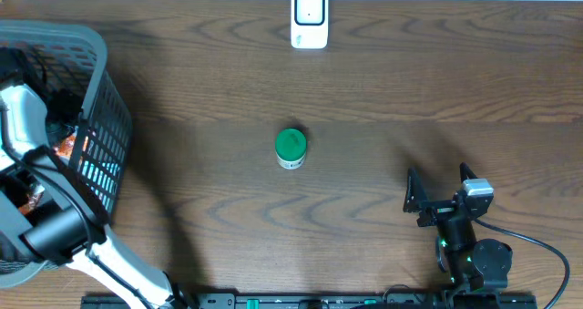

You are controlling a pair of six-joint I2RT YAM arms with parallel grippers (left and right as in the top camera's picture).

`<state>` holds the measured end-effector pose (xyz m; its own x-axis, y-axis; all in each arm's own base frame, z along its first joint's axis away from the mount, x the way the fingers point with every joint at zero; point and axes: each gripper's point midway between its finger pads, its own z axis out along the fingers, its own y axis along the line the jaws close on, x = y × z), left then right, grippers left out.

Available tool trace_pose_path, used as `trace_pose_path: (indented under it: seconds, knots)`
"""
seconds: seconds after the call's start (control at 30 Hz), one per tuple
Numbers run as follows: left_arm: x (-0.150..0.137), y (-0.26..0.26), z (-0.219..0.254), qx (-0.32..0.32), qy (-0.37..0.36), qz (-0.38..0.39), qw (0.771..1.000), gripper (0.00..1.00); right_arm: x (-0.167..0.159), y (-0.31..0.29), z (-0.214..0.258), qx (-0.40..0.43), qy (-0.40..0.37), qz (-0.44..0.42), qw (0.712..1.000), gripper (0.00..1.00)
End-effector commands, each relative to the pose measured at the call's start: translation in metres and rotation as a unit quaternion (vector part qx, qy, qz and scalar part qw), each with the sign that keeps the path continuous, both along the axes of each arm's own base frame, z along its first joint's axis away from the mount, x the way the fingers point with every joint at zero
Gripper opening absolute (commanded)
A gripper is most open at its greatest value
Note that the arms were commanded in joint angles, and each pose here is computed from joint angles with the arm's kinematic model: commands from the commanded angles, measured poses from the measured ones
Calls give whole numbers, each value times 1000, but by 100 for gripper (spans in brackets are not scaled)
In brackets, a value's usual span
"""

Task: Scan the item barcode
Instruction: 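Reach the left gripper into the basket and grasp the Kleenex pack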

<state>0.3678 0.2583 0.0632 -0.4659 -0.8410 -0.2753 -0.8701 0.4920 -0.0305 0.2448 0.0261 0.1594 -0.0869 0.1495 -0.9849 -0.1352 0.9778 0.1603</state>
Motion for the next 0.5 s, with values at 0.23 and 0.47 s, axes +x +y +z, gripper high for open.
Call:
trace_pose_path:
  seconds: [0.23, 0.47]
  knots:
    - [1, -6, -51, -45, 29, 19, 998, 95, 0, 0, 0, 5, 0, -1, 1000, 99]
    - [-11, -15, -54, -64, 53, 27, 996, 95, 0, 0, 0, 5, 0, -1, 1000, 99]
